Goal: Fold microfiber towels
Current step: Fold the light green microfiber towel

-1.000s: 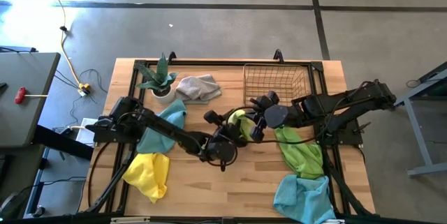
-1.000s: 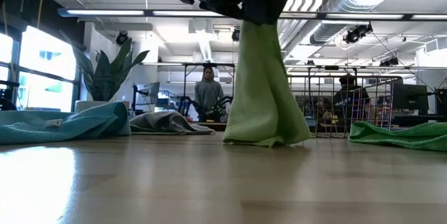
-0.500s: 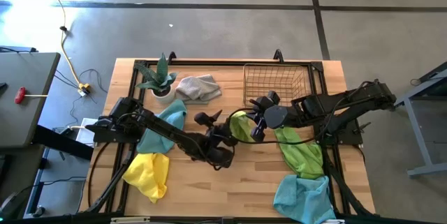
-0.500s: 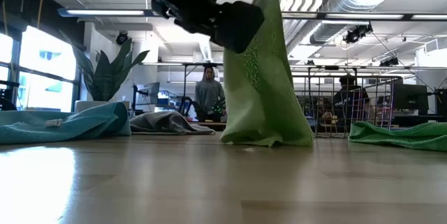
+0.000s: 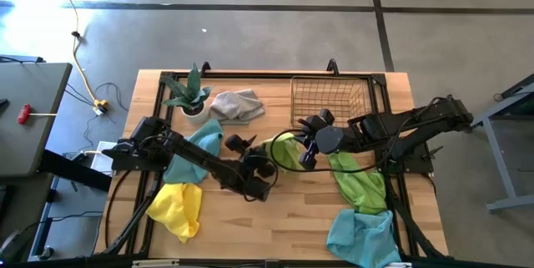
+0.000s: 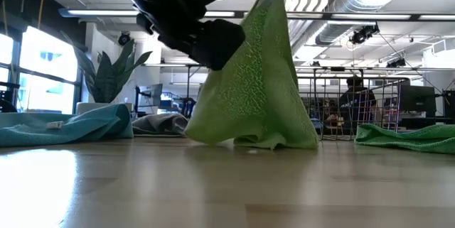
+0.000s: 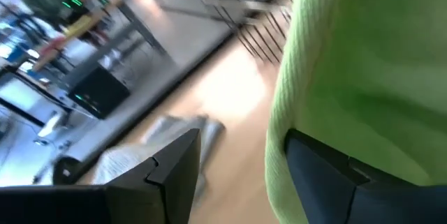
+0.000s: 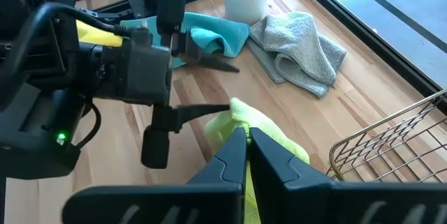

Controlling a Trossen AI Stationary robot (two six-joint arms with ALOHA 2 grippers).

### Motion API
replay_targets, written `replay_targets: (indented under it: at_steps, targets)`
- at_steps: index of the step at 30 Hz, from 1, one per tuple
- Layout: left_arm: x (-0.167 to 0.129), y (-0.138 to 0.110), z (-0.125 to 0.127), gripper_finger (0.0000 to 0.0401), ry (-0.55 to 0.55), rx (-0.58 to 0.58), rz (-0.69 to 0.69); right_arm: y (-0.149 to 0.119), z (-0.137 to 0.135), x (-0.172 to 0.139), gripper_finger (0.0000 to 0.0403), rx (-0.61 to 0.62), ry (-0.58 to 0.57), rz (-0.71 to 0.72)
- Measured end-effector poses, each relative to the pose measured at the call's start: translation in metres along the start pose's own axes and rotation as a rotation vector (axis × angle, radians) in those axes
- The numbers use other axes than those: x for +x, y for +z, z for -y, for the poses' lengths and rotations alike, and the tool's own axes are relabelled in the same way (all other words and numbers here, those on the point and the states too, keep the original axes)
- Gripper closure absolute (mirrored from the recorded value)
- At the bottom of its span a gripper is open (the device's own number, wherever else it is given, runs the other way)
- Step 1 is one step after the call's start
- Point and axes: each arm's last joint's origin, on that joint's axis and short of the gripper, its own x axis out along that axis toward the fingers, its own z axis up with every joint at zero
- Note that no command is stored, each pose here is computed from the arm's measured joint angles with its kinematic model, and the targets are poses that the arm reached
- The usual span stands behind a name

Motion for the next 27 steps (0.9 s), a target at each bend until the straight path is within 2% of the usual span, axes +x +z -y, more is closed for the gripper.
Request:
replay_targets:
  at_steps: [6,11,13,16,20,27]
  targets:
    - [-0.001,-0.004,0.003,0.0204,-0.114,0.072,-0.130,0.000,0.000,0.000,0.0403,0.000,-0.003,0.002]
    - [-0.001,-0.008,-0.001,0.0204,-0.122,0.145,-0.183,0.001,0.001,0.000,0.0403,0.000,-0.029,0.016]
    - [-0.003,-0.010,0.000,0.0204,-0.137,0.150,-0.205,0.001,0.001,0.000,0.0403,0.000,-0.031,0.017]
    - [-0.011,-0.011,0.006,0.0204,-0.216,0.137,-0.222,0.001,0.002,0.000,0.0403,0.010,-0.038,0.021]
    - [-0.027,-0.010,0.016,0.0204,-0.277,0.110,-0.154,0.002,0.004,0.001,0.0403,0.016,-0.086,0.045]
    - [-0.049,-0.014,0.025,0.0204,-0.140,0.014,0.099,0.004,0.006,0.001,0.0403,0.020,-0.129,0.075]
